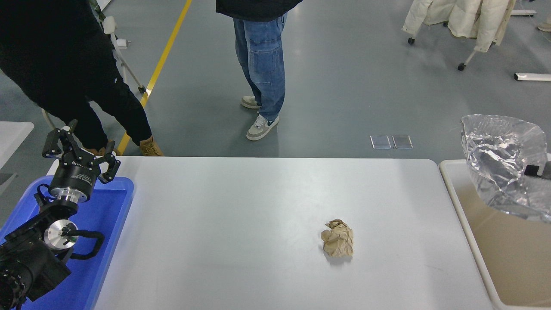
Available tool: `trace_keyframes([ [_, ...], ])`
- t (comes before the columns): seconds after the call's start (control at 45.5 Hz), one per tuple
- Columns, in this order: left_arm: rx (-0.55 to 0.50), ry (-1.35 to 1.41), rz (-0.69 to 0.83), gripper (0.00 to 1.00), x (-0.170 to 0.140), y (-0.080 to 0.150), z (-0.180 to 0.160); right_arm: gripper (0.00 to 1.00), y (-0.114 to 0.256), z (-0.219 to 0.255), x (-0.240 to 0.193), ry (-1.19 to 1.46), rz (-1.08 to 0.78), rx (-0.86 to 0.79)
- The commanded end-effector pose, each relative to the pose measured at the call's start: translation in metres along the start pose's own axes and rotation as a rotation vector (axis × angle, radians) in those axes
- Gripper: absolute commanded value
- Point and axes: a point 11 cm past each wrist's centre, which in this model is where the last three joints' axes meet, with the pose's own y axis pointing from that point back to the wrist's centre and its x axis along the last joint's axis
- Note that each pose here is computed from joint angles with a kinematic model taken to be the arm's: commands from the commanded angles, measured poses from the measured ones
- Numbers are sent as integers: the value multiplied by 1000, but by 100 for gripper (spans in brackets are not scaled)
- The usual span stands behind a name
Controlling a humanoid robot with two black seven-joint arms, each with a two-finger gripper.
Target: Clean the table surface
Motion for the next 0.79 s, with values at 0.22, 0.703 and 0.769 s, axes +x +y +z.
trace_keyframes([
  [0.22, 0, -1, 1, 100, 0, 0, 0, 0, 10, 3, 7, -17, -5, -18],
  [0.703, 0, 0, 0, 100, 0, 0, 0, 0, -43, 92, 6, -196, 158, -186],
  [0.769, 1, 0, 1, 100, 1, 1, 0, 0, -48, 107, 1, -221, 215, -218],
])
